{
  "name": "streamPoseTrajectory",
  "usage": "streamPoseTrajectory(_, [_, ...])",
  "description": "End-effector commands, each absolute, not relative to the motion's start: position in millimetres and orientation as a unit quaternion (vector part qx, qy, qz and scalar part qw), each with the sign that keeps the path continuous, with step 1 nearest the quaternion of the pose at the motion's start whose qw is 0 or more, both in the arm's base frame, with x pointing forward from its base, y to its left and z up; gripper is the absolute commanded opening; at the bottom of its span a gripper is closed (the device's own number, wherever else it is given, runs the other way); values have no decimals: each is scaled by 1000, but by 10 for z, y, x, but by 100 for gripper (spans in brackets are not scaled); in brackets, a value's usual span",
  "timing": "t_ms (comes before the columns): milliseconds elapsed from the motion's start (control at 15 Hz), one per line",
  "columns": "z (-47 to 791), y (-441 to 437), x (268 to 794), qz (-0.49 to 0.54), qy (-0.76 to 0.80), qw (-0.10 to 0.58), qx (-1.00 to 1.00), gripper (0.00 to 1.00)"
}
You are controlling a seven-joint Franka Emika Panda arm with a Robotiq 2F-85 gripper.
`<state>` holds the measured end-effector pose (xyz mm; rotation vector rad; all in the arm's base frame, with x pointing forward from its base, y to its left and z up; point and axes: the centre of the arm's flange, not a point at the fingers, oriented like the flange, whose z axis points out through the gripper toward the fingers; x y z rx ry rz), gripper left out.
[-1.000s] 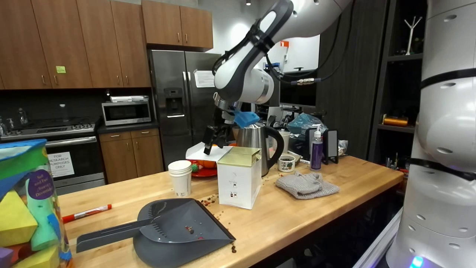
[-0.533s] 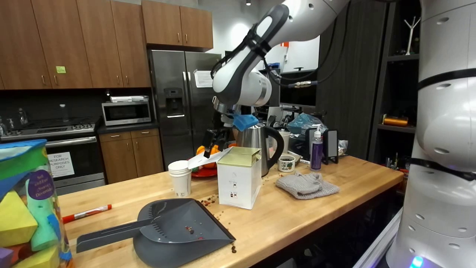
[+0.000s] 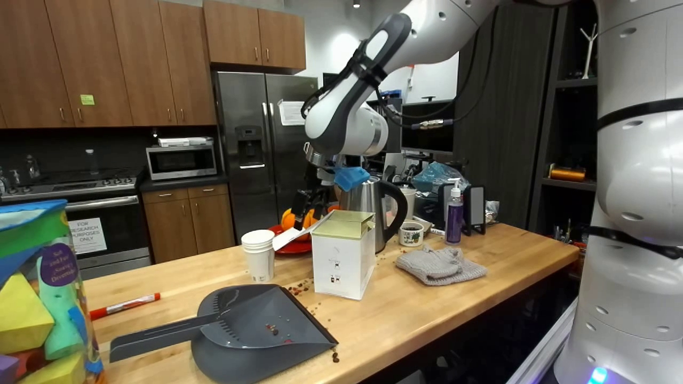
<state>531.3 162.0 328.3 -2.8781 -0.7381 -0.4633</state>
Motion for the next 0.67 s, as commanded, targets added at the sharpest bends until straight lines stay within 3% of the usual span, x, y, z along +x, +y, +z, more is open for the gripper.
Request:
streamPoseTrajectory(0, [3253,1598,5378,-142,-243,60,-958,100])
streamPoseTrajectory(600, [3345,1655,5330,-152,-253,48,-954,100])
